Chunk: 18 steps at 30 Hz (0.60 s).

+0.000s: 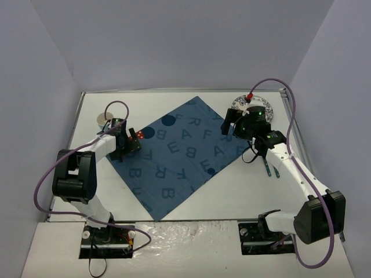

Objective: Set the dinner table for one person

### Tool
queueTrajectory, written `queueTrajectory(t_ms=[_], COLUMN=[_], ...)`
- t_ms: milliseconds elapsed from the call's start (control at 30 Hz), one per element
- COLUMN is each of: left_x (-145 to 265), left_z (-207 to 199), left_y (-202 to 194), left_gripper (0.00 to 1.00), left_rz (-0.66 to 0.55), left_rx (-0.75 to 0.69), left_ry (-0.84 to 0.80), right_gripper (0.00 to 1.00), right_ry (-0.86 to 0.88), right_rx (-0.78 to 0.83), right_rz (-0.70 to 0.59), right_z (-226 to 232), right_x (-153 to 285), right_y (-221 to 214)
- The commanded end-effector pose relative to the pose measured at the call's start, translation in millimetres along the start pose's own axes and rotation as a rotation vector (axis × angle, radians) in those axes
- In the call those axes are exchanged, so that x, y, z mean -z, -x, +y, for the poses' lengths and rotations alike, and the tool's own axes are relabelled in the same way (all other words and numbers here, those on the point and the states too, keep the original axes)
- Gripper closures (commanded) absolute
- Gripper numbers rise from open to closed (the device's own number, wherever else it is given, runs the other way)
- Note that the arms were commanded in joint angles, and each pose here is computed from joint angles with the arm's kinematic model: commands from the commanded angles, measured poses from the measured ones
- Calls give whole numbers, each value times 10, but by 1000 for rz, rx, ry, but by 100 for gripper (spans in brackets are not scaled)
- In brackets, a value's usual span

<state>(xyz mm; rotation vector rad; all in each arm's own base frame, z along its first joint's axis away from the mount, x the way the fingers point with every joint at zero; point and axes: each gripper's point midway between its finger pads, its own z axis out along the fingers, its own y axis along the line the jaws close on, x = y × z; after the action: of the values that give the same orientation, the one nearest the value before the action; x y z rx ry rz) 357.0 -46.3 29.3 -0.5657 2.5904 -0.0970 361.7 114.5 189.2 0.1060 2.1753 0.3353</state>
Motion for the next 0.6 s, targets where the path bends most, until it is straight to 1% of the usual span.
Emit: queueTrajectory(t_ms=[0,367,467,567], left_x=[-44,-40,-46,52], left_z=[1,-51,-89,-132], left_y=[276,488,539,644], left_gripper=[9,9,9,9], left_rz=[-53,-82,-89,-117], left_rx=[5,-28,-35,-43], left_ry=[-8,-13,-24,-37], right_gripper=[2,2,2,2], right_ry=[38,42,26,8], right_rx=[-23,-54,-88,-154], right_rz=[-81,-84,-110,-159], right_z=[62,20,-47,-164], right_x=[91,60,75,105], right_y=[222,245,332,458])
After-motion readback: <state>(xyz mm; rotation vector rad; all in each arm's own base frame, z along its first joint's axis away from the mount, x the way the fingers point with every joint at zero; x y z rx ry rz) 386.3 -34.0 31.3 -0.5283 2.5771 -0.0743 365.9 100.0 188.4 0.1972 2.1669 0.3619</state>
